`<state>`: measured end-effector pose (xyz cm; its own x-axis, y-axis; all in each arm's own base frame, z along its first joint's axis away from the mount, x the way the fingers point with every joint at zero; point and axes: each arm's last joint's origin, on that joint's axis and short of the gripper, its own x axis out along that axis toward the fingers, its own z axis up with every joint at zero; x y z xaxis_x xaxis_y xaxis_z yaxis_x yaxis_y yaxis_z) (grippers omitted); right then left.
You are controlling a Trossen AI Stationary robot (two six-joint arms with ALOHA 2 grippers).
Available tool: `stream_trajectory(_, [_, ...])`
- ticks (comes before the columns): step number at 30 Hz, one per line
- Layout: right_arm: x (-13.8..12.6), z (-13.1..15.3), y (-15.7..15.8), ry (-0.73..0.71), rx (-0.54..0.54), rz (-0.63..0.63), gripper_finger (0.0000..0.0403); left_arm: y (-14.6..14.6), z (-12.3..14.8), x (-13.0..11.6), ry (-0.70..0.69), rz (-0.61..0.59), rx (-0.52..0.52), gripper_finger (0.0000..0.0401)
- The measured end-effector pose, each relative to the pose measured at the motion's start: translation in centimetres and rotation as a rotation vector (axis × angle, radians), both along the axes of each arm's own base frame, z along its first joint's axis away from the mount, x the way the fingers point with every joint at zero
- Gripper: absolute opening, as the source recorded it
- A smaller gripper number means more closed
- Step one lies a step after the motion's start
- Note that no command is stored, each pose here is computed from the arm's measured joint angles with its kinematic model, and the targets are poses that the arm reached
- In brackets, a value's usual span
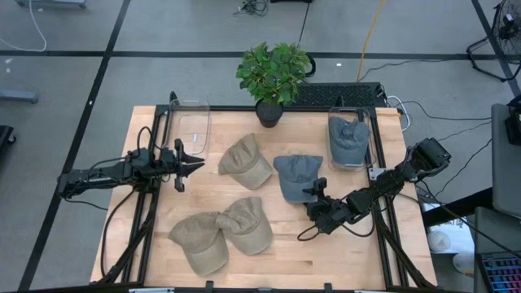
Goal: Pick & Place hat
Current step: Put the blue cap into the right transparent bin
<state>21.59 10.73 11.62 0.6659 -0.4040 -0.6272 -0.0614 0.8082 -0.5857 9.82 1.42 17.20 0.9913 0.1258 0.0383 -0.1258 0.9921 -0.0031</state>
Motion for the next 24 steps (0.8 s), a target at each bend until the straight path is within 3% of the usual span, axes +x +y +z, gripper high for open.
stream_trajectory(15, [-0.01,-0.01,-0.01,0.002,-0.003,0.002,0.0241,0.0,0.0,0.0,0.0,0.0,0.0,0.0067])
stream_trajectory(24, [0.01,0.03,-0.03,0.002,-0.01,0.004,0.0189,0.0,0.01,0.0,-0.001,0.0,0.0,0.0067])
